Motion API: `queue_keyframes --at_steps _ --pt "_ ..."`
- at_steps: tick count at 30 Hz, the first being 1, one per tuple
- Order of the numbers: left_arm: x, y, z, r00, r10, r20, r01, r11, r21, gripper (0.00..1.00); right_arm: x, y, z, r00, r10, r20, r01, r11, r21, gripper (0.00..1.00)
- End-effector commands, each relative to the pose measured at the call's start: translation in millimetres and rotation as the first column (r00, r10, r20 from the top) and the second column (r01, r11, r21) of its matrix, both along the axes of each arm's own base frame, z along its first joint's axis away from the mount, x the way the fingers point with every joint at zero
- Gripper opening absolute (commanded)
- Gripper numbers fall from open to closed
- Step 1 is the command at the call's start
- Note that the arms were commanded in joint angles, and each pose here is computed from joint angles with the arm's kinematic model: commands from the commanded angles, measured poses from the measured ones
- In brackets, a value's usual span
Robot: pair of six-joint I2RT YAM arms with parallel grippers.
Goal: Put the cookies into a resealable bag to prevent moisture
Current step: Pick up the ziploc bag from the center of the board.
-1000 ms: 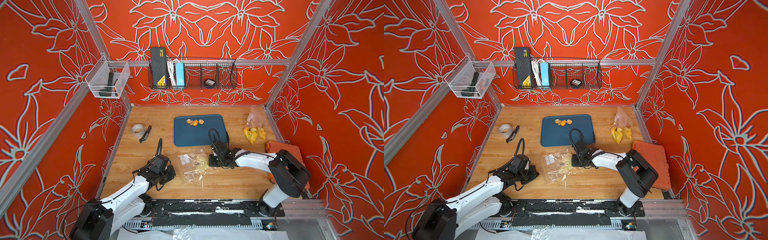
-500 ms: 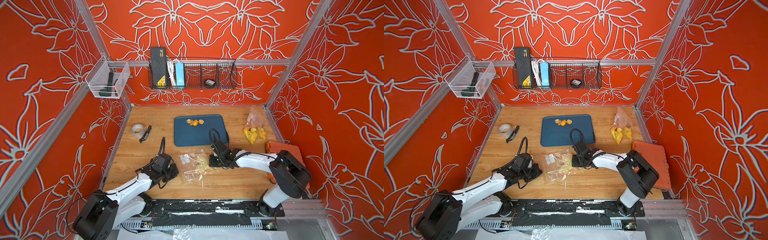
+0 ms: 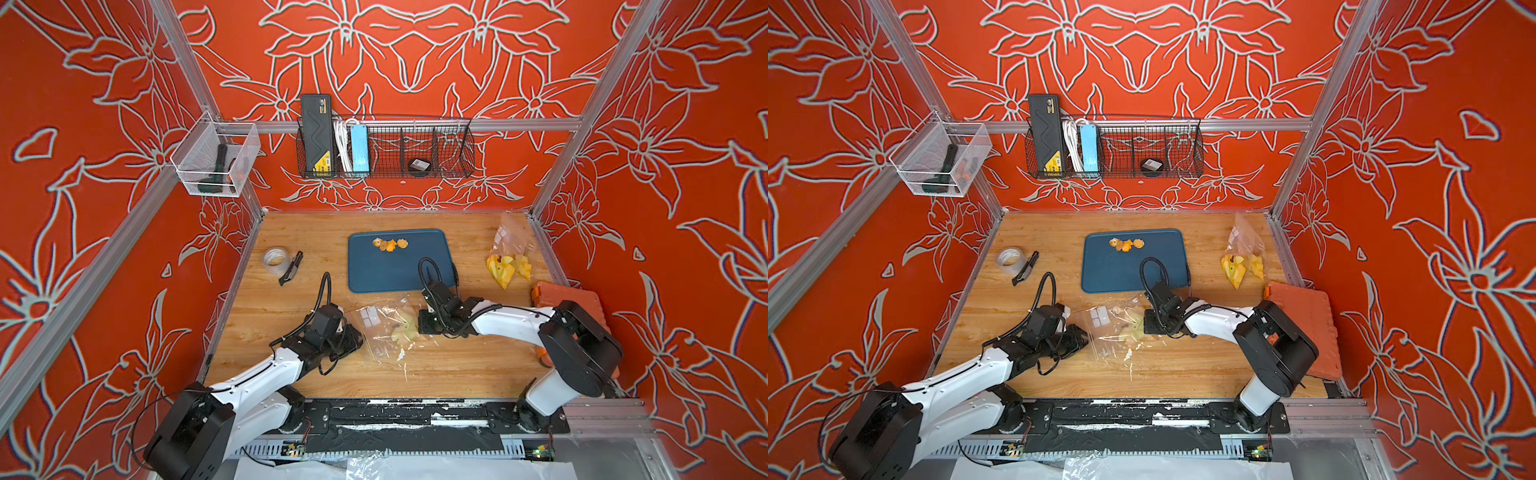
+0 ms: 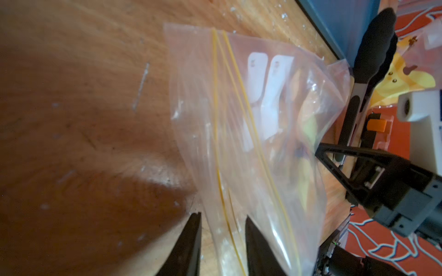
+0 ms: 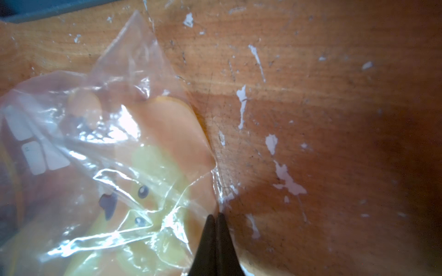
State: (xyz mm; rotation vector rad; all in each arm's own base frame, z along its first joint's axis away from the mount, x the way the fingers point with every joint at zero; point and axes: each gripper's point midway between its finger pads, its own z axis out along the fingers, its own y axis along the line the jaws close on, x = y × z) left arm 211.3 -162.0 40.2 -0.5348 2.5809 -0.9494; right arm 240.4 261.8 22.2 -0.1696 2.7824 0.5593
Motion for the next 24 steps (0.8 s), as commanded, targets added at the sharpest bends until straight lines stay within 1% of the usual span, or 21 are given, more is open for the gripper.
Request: queue_keyframes --at_steps 1,3,5,7,10,12,15,19,24 --pt "1 -5 7 1.000 -0.008 0.025 0.009 0.999 -0.037 0.37 -6 -11 -12 0.999 -0.028 -0.038 0.026 0.999 -0.036 0.00" --pt "1 -6 8 1.000 -0.006 0.024 0.007 0.999 -0.049 0.39 -7 -11 -12 0.999 -0.029 -0.040 0.028 0.999 -0.031 0.00" --pt "1 -8 9 1.000 -0.001 0.022 0.003 0.998 -0.068 0.44 -7 -11 -13 0.999 -0.035 -0.041 0.034 0.999 -0.029 0.00" --pt "4 -12 22 0.999 0.014 0.051 -0.008 0.993 -0.116 0.46 -7 -13 -13 0.998 -0.056 -0.042 0.055 0.998 -0.025 0.00" --pt "8 -16 35 0.996 0.050 0.075 -0.035 0.981 -0.193 0.47 -8 -14 -14 0.995 -0.086 -0.047 0.085 0.996 -0.012 0.00" --pt "9 -20 44 0.993 0.064 0.098 -0.037 0.965 -0.261 0.43 -8 -13 -14 0.993 -0.105 -0.050 0.105 0.994 0.009 0.00" --pt "10 -27 51 0.992 0.066 0.109 -0.026 0.943 -0.331 0.36 -9 -12 -16 0.989 -0.132 -0.060 0.134 0.990 0.031 0.00" --pt "11 -29 57 0.990 0.070 0.121 -0.023 0.935 -0.353 0.25 -9 -11 -17 0.984 -0.165 -0.070 0.169 0.984 0.056 0.00" --pt "14 -26 68 0.983 0.097 0.158 -0.032 0.929 -0.368 0.21 -10 -14 -21 0.979 -0.187 -0.076 0.191 0.980 0.052 0.00"
